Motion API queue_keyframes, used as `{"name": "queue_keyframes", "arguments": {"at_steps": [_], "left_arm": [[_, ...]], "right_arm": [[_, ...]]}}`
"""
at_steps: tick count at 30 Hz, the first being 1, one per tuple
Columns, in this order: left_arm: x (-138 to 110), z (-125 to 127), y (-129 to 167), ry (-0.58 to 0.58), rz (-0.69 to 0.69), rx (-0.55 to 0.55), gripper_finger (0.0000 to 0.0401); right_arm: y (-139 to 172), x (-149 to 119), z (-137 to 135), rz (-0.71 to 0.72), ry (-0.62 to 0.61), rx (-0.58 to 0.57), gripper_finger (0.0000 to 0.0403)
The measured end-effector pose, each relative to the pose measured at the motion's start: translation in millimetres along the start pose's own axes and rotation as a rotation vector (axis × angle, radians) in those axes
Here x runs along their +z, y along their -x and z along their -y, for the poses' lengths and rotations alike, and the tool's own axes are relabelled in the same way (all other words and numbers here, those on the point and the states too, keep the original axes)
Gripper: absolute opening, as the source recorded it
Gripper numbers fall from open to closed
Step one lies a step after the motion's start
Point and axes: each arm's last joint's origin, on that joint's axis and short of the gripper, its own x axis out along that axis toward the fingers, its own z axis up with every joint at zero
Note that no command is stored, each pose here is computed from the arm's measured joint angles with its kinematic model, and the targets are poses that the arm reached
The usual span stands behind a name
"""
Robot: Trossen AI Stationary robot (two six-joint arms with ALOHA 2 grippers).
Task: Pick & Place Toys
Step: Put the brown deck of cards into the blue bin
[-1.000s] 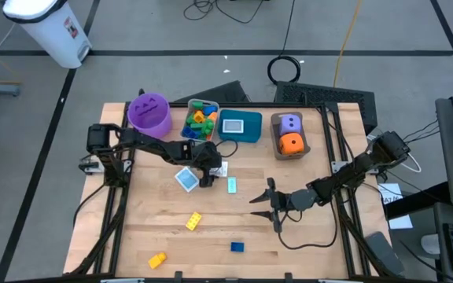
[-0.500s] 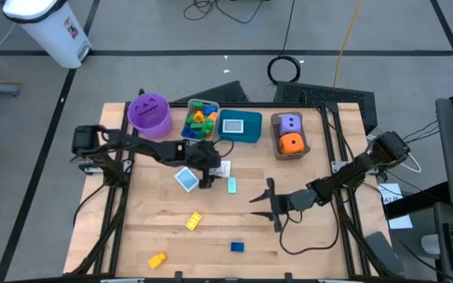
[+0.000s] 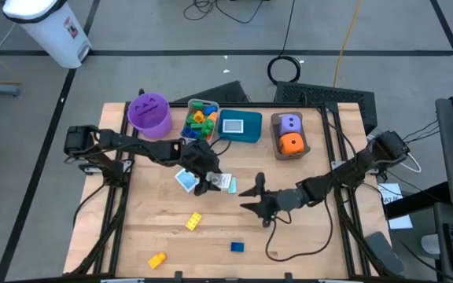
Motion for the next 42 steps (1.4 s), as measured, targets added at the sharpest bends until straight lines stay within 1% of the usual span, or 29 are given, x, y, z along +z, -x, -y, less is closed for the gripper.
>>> {"name": "queue_keyframes", "arguments": {"at_steps": [4, 7, 10, 17, 20, 25, 29, 37, 39, 42], "left_arm": [[3.3, 1.3, 0.2, 0.011, 0.030, -0.047, 0.0312], [6.5, 2.9, 0.4, 0.021, 0.057, -0.095, 0.0314], [8.9, 4.4, 0.5, 0.022, 0.077, -0.125, 0.0318], [9.1, 8.2, -0.7, 0.019, 0.077, -0.140, 0.0313], [8.7, 11.0, -1.6, 0.013, 0.072, -0.152, 0.0322], [9.1, 14.9, -2.8, -0.006, 0.076, -0.163, 0.0319], [9.8, 15.7, -2.8, -0.006, 0.083, -0.165, 0.0315], [10.5, 16.0, -2.6, 0.009, 0.087, -0.166, 0.0350], [11.0, 14.7, -2.2, 0.021, 0.092, -0.159, 0.0354], [11.6, 11.2, -1.0, 0.026, 0.098, -0.152, 0.0355]], "right_arm": [[-5.5, 5.9, 12.9, 0.010, 0.041, -0.041, 0.0182], [-15.0, 2.7, 17.0, -0.011, 0.062, -0.053, 0.0193], [-24.9, -4.1, 14.7, -0.042, 0.100, -0.054, 0.0203], [-43.0, -11.1, 12.2, -0.009, 0.124, -0.101, 0.0214], [-45.1, -12.5, 14.3, -0.004, 0.116, -0.115, 0.0210], [-46.6, -15.1, 17.7, -0.013, 0.113, -0.121, 0.0187], [-47.2, -16.7, 19.1, -0.018, 0.112, -0.122, 0.0152], [-47.1, -16.4, 19.2, -0.016, 0.114, -0.124, 0.0073], [-47.2, -16.5, 19.3, -0.016, 0.114, -0.125, 0.0065], [-47.2, -16.8, 19.3, -0.020, 0.114, -0.126, 0.0065]]}}
